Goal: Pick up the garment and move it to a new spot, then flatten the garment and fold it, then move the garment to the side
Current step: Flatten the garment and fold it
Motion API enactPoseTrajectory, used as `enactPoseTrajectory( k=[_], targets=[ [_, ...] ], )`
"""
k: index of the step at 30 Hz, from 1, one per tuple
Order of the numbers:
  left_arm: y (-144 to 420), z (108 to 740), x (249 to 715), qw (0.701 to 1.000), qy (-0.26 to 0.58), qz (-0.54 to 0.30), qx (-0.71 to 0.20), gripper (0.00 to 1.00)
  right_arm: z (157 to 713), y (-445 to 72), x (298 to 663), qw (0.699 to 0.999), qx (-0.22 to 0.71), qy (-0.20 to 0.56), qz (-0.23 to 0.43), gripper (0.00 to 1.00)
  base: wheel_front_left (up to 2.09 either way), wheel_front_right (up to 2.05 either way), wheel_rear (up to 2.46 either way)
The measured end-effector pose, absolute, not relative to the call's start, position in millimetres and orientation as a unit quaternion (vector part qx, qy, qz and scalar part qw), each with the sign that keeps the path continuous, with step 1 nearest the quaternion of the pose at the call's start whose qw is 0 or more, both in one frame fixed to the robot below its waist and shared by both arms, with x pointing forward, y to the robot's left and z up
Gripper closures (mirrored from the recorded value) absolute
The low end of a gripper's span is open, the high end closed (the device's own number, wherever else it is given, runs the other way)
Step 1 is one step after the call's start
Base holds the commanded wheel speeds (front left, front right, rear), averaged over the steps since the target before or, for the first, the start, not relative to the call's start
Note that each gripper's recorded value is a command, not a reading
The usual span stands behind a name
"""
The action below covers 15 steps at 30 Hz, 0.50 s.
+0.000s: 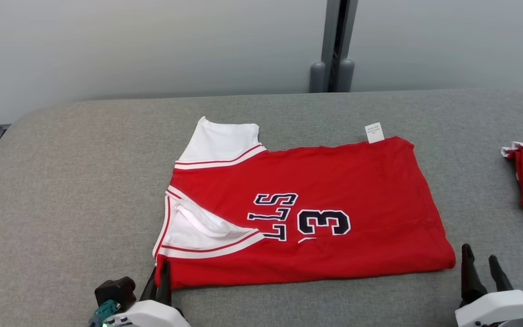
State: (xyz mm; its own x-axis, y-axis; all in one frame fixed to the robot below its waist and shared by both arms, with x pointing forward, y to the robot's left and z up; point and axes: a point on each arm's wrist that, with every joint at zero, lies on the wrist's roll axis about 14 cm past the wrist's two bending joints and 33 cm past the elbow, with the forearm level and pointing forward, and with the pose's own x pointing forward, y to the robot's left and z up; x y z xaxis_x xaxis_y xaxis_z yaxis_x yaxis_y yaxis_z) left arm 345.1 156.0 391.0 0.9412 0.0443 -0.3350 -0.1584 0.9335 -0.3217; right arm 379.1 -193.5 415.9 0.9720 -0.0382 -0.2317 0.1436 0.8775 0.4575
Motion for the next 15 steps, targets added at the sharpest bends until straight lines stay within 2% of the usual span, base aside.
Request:
enactPoseTrajectory(
  k=[5,15],
  targets=[
    [161,396,344,0.972,0.152,0.057,-0.172,1.00,390,-175,383,0.945,0.279,0.162,-0.044,0.00,0.00,0.00,0.00],
    [165,396,342,0.973,0.150,0.062,-0.166,1.00,370,-149,388,0.934,0.289,0.208,-0.026,0.00,0.00,0.00,0.00]
  ],
)
